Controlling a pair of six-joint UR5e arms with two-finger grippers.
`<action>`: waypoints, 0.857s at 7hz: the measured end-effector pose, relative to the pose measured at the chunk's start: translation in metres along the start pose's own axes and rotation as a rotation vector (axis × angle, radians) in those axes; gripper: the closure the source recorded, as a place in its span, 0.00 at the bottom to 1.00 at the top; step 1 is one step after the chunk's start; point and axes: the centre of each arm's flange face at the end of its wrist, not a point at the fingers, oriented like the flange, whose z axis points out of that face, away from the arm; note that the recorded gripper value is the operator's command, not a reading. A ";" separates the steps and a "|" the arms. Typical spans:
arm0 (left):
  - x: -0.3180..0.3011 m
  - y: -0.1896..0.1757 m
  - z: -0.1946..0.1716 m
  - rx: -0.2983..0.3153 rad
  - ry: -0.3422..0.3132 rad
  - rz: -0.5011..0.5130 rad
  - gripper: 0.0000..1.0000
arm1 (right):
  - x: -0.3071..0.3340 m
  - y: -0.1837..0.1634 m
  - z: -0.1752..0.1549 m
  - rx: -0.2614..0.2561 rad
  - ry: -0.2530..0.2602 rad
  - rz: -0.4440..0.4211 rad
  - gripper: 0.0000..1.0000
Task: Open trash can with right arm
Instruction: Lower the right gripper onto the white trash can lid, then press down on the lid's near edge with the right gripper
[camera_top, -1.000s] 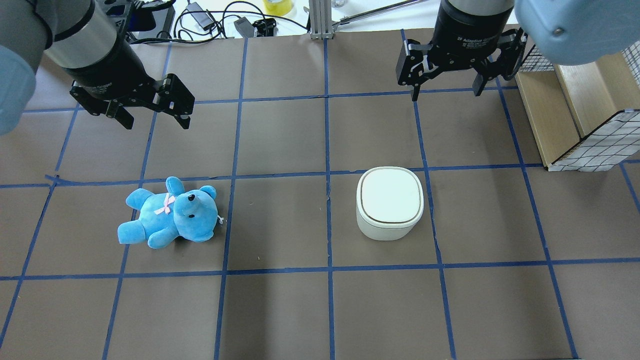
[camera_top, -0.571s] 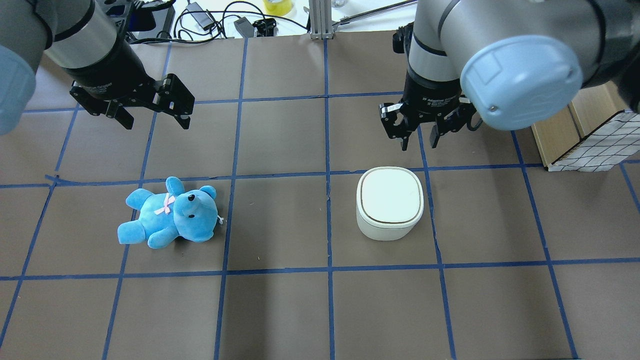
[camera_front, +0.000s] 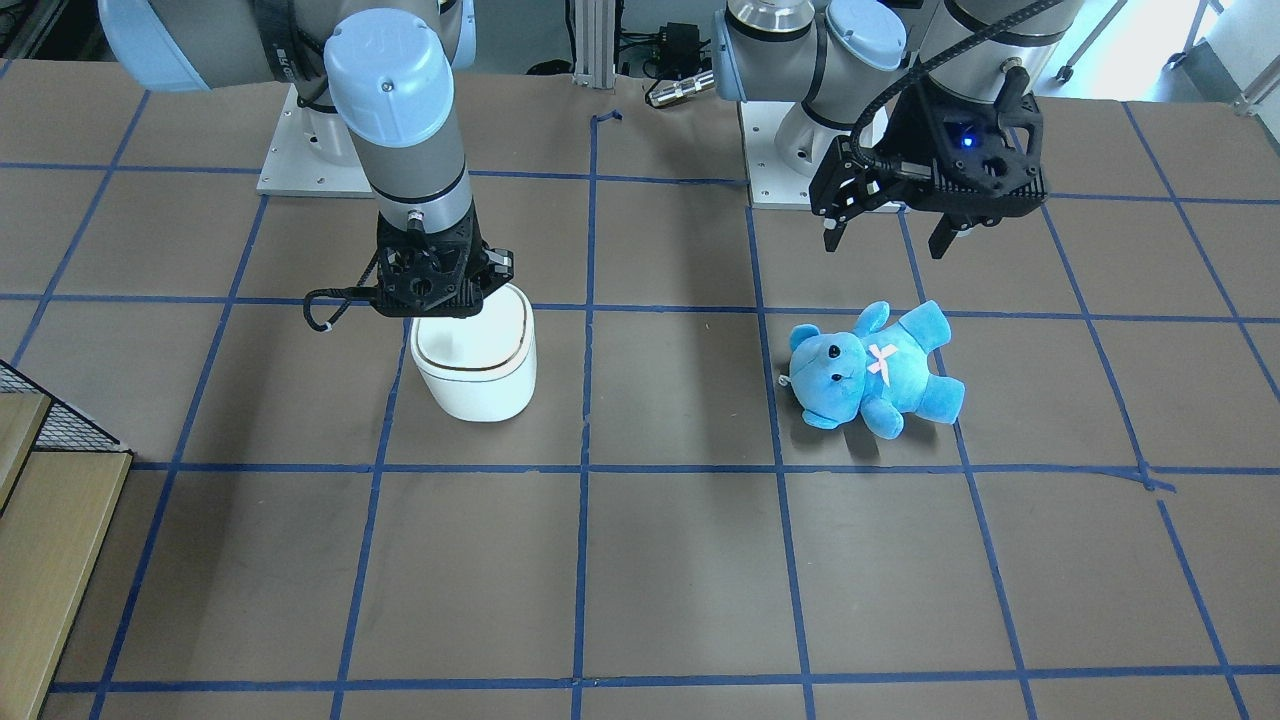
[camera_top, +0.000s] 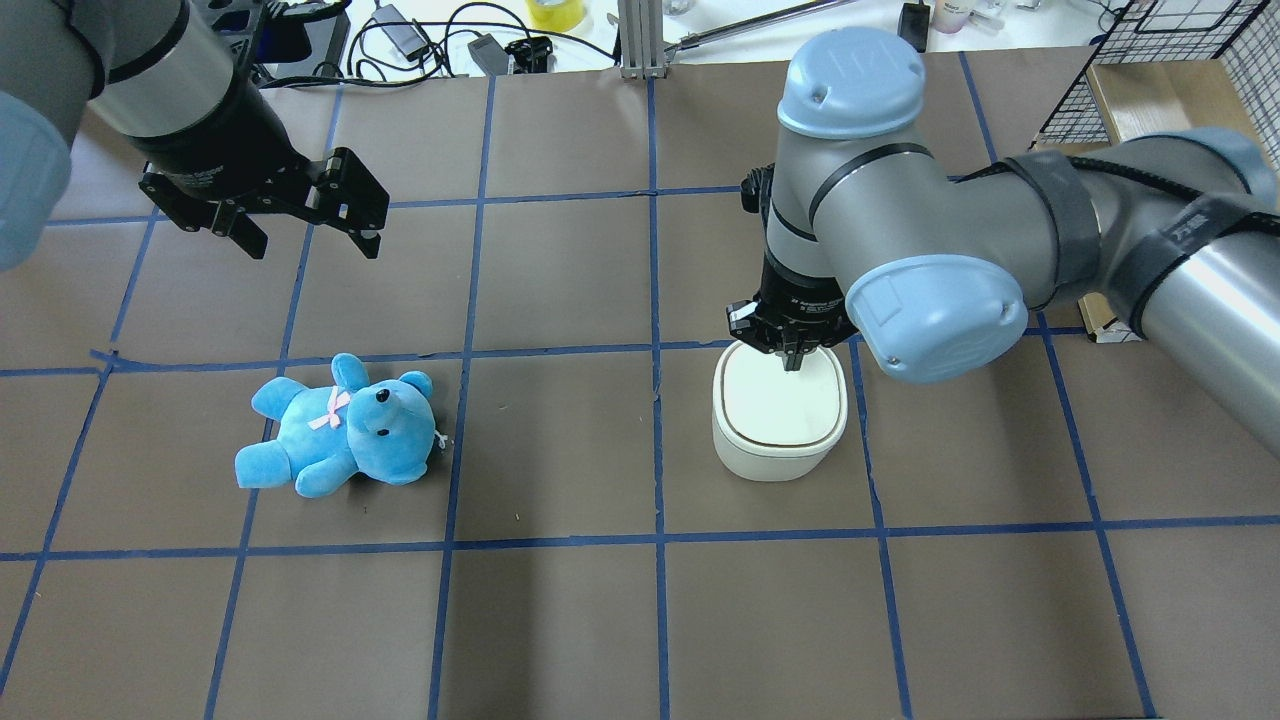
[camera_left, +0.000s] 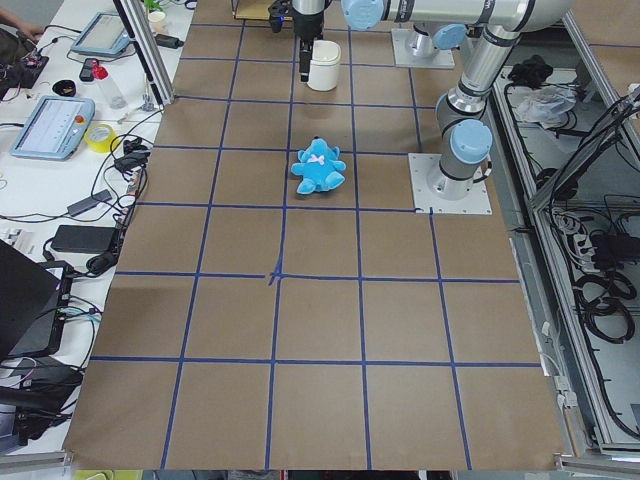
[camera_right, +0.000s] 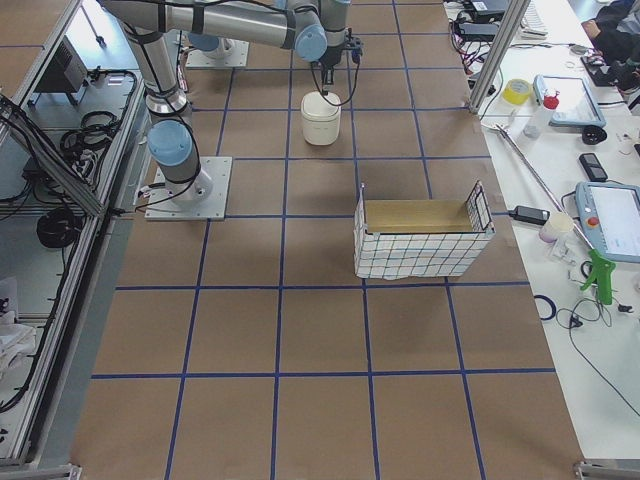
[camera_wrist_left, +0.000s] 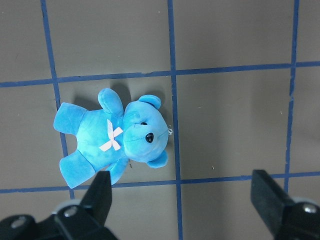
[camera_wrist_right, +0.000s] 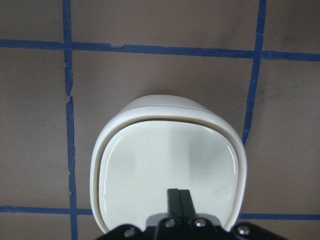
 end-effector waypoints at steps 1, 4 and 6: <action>0.000 0.000 0.000 0.000 0.000 0.000 0.00 | -0.001 0.000 0.011 0.002 -0.004 -0.002 1.00; 0.000 0.000 0.000 0.000 0.000 0.000 0.00 | -0.001 0.001 0.032 -0.023 0.000 -0.026 1.00; 0.000 0.000 0.000 0.000 -0.001 0.000 0.00 | -0.001 0.000 0.033 -0.022 0.001 -0.052 1.00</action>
